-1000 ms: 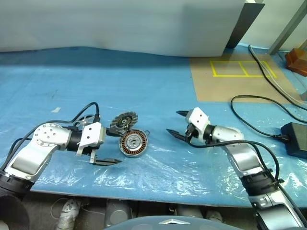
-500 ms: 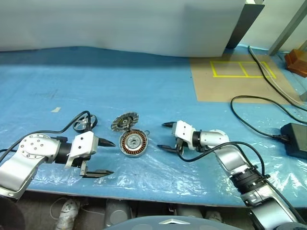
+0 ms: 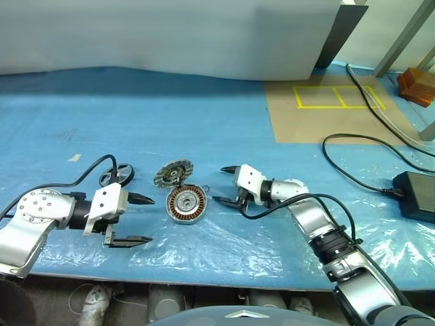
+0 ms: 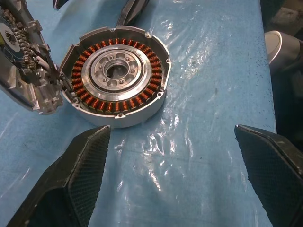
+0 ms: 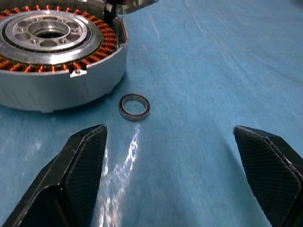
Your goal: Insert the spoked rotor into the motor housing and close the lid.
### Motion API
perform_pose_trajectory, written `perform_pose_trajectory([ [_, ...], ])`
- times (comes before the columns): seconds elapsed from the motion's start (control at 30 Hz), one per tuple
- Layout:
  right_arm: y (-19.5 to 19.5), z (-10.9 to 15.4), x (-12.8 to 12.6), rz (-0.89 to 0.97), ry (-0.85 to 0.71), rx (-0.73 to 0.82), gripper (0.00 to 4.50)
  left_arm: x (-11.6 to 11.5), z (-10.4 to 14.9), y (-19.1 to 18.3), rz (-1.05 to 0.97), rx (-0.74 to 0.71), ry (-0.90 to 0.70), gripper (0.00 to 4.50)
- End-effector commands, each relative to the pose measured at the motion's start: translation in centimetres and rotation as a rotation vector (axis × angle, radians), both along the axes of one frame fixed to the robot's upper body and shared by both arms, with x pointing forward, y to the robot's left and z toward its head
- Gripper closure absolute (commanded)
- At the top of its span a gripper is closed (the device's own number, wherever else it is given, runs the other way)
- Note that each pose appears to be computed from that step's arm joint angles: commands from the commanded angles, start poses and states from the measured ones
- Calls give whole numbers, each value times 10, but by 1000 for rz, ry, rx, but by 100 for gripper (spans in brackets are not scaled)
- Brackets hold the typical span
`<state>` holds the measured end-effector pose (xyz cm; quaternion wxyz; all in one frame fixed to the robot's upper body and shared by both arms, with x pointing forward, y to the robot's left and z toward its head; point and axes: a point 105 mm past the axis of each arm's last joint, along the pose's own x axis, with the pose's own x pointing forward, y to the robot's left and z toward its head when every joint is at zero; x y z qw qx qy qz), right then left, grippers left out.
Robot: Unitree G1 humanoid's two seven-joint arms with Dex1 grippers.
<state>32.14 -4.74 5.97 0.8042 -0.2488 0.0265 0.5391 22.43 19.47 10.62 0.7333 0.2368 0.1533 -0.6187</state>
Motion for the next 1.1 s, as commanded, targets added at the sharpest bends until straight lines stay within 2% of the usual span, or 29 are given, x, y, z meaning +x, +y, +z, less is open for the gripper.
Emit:
perform_pose_trajectory([
  [0.03,13,5,3,8,-43,16,0,-1,7,1,-10,-8,-29,9],
  [0.47,35,-10,1,15,-27,26,0,-2,6,10,19,-25,-25,9],
  [0.6,30,-10,2,6,-30,22,123,-4,6,11,10,-21,-22,7],
  [0.9,0,-15,2,-31,-7,-28,442,-3,5,12,-10,-14,-23,7],
  [1.1,-3,-17,-5,-37,11,-27,447,-1,3,12,-22,-12,-31,7],
])
